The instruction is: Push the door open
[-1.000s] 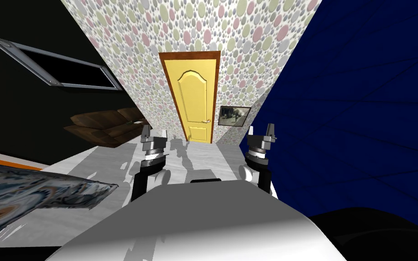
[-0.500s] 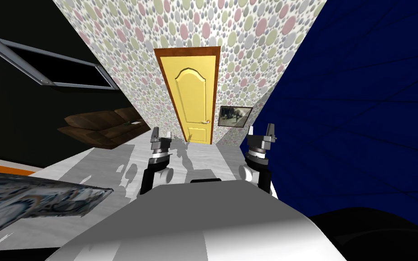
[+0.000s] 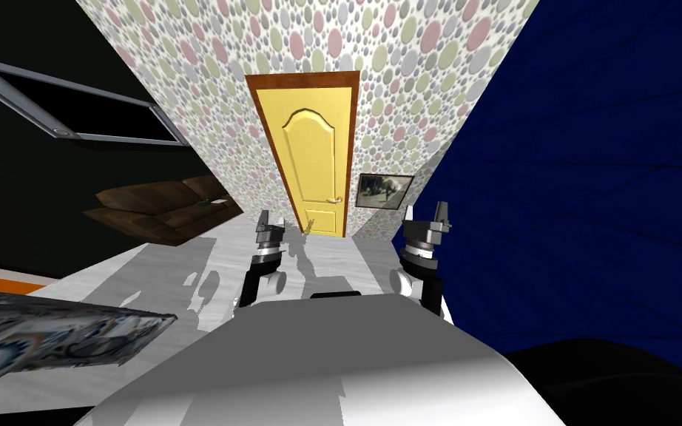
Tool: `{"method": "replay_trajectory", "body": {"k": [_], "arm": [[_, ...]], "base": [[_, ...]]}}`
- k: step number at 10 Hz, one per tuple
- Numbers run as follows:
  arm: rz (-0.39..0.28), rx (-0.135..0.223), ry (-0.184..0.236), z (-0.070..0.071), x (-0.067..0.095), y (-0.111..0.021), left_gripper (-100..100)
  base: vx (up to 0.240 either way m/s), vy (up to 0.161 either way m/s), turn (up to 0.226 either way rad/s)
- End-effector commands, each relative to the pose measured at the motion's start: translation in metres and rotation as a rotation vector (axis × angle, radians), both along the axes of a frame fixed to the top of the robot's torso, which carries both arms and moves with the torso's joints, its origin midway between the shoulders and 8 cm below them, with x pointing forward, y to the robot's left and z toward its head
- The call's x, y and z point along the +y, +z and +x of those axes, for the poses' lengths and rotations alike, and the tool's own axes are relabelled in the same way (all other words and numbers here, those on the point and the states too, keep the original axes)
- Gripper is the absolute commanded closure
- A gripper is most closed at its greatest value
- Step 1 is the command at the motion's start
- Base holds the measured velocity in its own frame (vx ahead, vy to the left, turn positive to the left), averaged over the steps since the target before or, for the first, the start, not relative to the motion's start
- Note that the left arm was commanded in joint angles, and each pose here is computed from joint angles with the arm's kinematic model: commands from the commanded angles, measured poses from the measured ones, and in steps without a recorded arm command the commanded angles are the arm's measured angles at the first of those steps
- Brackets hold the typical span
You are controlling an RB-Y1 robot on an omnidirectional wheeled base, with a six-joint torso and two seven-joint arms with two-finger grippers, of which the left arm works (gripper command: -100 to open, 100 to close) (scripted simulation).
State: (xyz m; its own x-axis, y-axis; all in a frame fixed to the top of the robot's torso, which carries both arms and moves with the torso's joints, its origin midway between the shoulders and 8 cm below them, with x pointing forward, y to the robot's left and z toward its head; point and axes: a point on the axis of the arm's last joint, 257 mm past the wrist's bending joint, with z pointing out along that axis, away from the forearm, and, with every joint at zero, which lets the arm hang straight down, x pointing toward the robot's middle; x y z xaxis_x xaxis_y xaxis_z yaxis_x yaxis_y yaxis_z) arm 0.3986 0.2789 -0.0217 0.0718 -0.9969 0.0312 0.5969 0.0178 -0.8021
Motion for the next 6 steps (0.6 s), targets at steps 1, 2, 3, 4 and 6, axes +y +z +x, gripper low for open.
{"method": "replay_trajectory", "body": {"k": [1,2,3,4,6], "arm": [[0.005,0.016,-0.003,0.005,-0.001,-0.008,-100],[0.009,0.027,-0.005,0.01,-0.002,-0.015,-100],[0.012,0.038,-0.007,0.015,-0.003,-0.021,-100],[0.015,0.05,-0.008,0.019,-0.003,-0.028,-100],[0.022,0.072,-0.012,0.029,-0.005,-0.041,-100]], "base": [[0.09,-0.022,-0.004],[0.089,-0.024,-0.003],[0.093,-0.027,-0.002],[0.103,-0.028,-0.003],[0.095,-0.024,-0.003]]}}
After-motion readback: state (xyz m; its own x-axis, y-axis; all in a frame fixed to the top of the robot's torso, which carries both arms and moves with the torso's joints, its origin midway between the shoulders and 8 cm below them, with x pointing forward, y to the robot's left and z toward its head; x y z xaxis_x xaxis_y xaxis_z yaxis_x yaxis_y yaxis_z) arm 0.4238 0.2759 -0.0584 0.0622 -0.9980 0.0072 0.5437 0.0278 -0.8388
